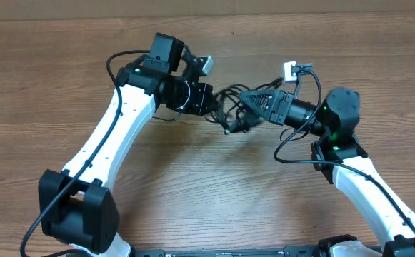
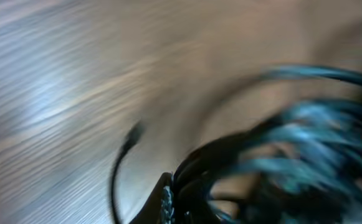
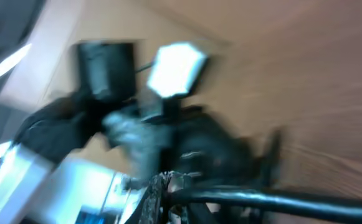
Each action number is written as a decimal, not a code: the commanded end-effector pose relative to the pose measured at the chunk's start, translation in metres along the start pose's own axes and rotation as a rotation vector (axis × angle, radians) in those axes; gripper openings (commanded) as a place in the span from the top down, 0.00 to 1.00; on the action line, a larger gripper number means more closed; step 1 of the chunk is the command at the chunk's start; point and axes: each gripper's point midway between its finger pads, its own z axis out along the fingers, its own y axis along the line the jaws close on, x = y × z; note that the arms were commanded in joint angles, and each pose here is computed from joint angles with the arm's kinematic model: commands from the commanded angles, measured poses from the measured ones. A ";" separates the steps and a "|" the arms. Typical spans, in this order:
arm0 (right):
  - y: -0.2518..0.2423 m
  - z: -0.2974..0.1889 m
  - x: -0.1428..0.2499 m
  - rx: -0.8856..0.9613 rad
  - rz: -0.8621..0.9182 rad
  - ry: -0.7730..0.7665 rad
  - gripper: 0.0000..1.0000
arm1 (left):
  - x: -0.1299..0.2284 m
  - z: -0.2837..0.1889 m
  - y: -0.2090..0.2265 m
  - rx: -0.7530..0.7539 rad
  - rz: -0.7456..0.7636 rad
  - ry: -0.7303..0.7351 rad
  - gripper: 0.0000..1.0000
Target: Untangle cables
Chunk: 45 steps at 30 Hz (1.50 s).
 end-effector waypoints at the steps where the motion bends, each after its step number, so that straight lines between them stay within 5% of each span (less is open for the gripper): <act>1: -0.016 -0.003 -0.028 0.131 -0.060 -0.161 0.96 | 0.004 -0.019 -0.080 0.490 0.279 -0.037 0.96; 8: -0.064 0.005 -0.007 0.364 0.036 -0.184 0.96 | -0.005 -0.045 -0.131 0.790 0.461 -0.109 0.96; 12: -0.107 -0.023 -0.016 0.582 0.100 -0.288 0.96 | -0.008 -0.046 -0.122 0.760 0.408 -0.108 0.96; 18: -0.112 -0.053 -0.035 0.567 0.155 -0.320 0.96 | -0.026 -0.026 -0.034 0.296 0.216 -0.125 0.96; 23: -0.093 -0.063 -0.041 0.481 0.160 -0.300 0.96 | -0.025 -0.029 0.065 -0.215 -0.327 -0.156 0.96; 25: -0.081 -0.055 -0.034 0.416 0.147 -0.247 0.96 | -0.022 -0.031 0.081 -0.310 -0.538 -0.199 0.96; 27: -0.066 -0.039 -0.017 0.348 0.120 -0.151 0.96 | -0.028 -0.024 0.071 -0.284 -0.571 -0.220 0.96; 34: -0.062 -0.026 0.005 0.346 -0.041 -0.043 0.67 | -0.026 0.000 0.029 -0.167 -0.333 -0.137 0.96; 39: -0.066 -0.027 0.009 0.360 -0.029 -0.031 0.47 | -0.023 0.001 0.020 -0.112 -0.318 -0.113 0.96; 45: -0.073 -0.030 0.014 0.389 0.001 -0.020 0.34 | -0.022 0.000 0.022 -0.118 -0.325 -0.112 0.96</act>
